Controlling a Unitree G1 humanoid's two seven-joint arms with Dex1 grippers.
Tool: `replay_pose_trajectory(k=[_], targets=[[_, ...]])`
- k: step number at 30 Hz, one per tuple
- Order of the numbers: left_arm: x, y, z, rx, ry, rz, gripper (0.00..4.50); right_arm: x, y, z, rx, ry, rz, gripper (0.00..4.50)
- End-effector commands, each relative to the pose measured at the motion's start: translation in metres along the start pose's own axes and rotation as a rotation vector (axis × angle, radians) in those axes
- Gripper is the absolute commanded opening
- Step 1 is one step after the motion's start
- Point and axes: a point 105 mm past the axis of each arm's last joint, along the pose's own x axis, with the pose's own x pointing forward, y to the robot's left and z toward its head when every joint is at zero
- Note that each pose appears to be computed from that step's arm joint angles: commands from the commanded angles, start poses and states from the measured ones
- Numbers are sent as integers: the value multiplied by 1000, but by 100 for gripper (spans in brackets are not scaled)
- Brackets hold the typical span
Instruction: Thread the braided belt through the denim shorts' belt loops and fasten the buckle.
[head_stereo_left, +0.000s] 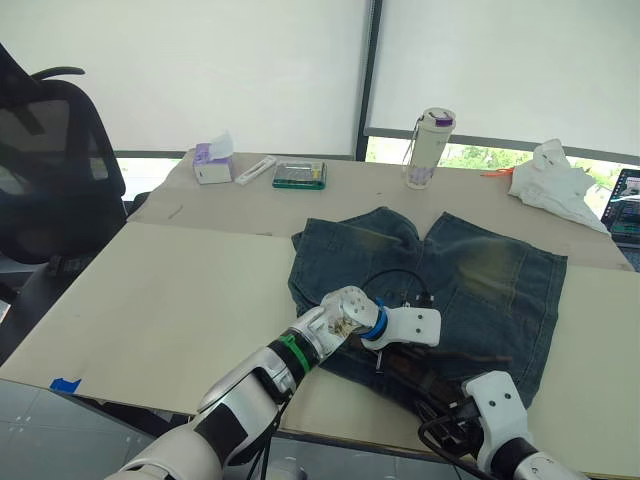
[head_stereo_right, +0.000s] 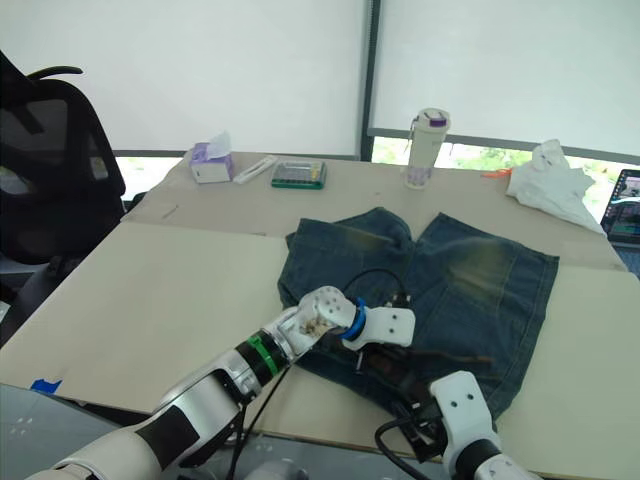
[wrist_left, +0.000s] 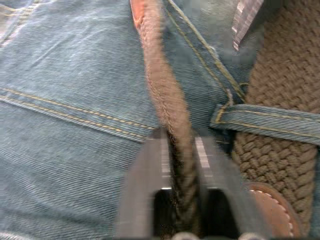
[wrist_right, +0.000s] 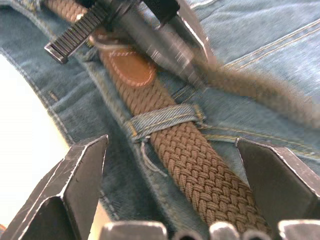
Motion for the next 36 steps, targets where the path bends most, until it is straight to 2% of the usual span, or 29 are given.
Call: replay_pose_trajectory(k=[1,4,9,11,13,14,18,22,26,30,34,36], targets=[[-36,34,63,94,-205,119,0,2,-4,6,-10,-9,-33,425],[-55,33,61,-15,-300,125,0,3,-5,7,-16,-3,-25,338],[-92,34,52,-209,-393,146,0,2,-8,8,-73,21,3,160],[-102,30,44,-218,-381,150,0,2,-17,5,-139,52,-19,96],[-109,26,27,-184,-321,180,0,3,-38,6,-217,71,-103,22],[-111,23,20,-180,-299,189,0,2,-48,8,-260,78,-131,1],[-121,22,5,-231,-271,251,0,6,-79,26,-411,56,-203,1],[-122,23,-10,-213,-212,332,0,30,-89,34,-577,47,-121,1],[-124,31,-21,-178,-150,414,0,64,-75,43,-596,-16,26,1],[-145,48,-42,-165,-62,520,0,95,-55,54,-647,-63,129,1],[-169,64,-57,-143,-2,618,0,122,-46,74,-661,-127,143,1],[-175,69,-57,-142,-9,644,0,135,-50,86,-668,-165,105,1]])
